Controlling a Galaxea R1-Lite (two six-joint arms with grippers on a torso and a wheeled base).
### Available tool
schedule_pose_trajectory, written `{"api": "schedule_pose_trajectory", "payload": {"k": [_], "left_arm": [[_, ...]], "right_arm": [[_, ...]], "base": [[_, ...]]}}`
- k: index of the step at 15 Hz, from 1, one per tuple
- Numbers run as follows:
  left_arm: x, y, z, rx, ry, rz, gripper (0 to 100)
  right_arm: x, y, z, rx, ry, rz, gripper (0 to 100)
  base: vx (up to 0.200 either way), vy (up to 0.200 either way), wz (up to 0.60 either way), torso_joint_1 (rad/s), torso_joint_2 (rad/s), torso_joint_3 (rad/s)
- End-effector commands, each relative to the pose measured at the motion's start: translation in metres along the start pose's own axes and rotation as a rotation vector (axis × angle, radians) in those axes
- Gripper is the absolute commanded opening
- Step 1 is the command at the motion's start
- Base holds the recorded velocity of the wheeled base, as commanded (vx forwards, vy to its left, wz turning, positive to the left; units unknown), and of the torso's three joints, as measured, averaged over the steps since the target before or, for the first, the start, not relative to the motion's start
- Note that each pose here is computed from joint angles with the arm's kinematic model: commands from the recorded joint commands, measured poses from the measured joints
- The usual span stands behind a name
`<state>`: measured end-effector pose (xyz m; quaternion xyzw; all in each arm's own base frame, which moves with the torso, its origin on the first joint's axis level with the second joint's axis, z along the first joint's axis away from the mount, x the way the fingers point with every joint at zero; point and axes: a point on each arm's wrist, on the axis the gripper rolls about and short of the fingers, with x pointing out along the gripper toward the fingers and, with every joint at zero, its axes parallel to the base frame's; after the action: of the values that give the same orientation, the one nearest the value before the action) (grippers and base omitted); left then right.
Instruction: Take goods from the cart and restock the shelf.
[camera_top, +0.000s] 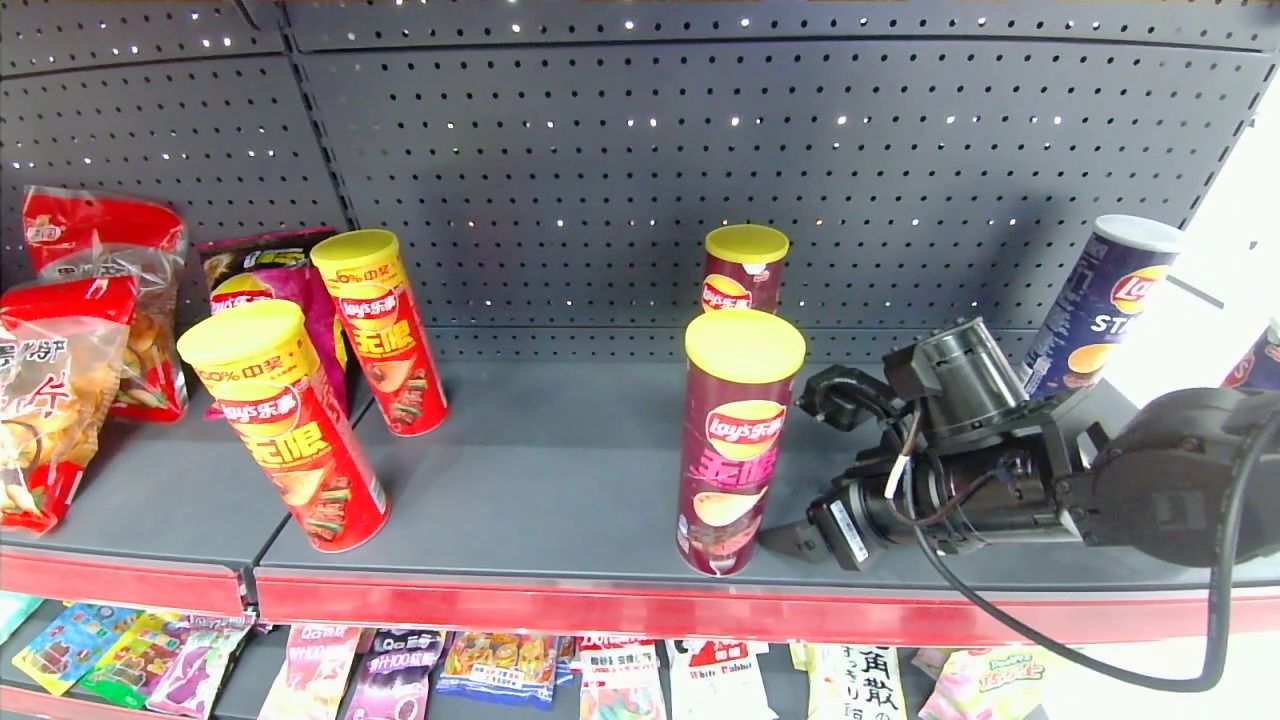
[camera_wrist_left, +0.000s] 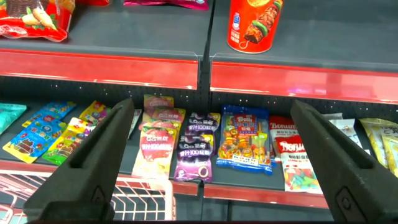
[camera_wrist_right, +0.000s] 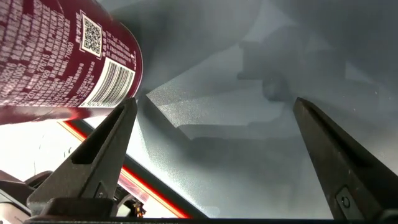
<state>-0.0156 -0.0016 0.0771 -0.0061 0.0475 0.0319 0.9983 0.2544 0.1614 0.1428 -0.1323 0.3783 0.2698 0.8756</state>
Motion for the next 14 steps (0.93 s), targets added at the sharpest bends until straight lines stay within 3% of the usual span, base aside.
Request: {"api": "schedule_pose_trajectory", "payload": {"k": [1,14], "left_arm": [[0.0001,0.0000,0.0001,0.000,0.001,0.001,100],[0.0001,0.0000,0.0001,0.000,0.001,0.001,100]], "right_arm": [[0.0008,0.0009,-0.0002,-0.002,0.003,0.002,100],[0.0030,0.0041,0.0015,-0.010,0.002,0.011,100]], "base": [[0.000,0.000,0.00,0.000,0.00,0.000],[0.000,0.000,0.00,0.000,0.00,0.000]]}}
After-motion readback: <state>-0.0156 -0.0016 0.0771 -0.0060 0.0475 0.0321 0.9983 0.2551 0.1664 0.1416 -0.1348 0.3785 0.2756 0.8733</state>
